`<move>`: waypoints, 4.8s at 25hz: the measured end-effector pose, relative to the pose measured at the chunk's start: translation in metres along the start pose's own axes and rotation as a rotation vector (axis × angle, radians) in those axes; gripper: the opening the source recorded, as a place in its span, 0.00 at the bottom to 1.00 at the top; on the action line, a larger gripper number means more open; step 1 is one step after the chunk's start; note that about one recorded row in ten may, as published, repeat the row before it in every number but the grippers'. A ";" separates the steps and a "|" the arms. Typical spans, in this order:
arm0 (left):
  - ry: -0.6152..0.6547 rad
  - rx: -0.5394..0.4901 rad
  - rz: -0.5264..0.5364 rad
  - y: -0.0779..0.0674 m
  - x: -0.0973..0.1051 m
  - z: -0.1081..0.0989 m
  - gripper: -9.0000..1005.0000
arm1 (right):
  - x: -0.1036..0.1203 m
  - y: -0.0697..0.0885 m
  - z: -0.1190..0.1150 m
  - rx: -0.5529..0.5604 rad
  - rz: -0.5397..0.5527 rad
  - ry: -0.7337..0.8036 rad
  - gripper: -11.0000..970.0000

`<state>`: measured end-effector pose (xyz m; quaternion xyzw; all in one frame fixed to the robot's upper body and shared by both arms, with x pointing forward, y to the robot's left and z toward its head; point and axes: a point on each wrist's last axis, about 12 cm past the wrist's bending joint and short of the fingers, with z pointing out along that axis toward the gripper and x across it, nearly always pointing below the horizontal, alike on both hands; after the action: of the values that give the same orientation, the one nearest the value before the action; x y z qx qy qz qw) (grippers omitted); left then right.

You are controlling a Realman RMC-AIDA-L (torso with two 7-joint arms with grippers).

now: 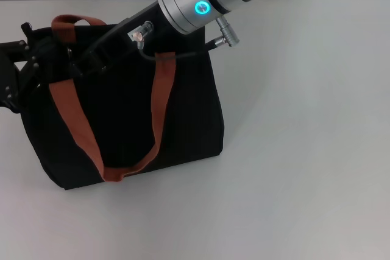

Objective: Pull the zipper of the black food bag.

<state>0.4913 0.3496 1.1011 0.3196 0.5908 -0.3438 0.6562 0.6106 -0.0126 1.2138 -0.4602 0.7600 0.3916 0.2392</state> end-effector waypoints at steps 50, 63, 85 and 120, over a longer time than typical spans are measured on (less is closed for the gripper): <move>-0.023 -0.030 -0.024 0.001 -0.001 -0.003 0.03 | 0.015 -0.005 -0.030 -0.004 -0.040 -0.080 0.14; -0.025 -0.031 -0.032 0.001 -0.001 -0.002 0.03 | 0.003 -0.003 -0.018 -0.043 0.008 -0.067 0.44; -0.043 -0.029 -0.047 0.002 -0.002 0.001 0.03 | 0.002 -0.001 -0.013 -0.038 0.001 -0.050 0.38; -0.062 -0.005 -0.055 -0.001 -0.001 0.014 0.03 | 0.003 -0.001 -0.011 -0.031 -0.041 -0.049 0.15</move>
<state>0.4984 0.3378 1.1038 0.2910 0.5797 -0.3700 0.6651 0.6099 -0.0230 1.2180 -0.4698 0.7380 0.4097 0.2585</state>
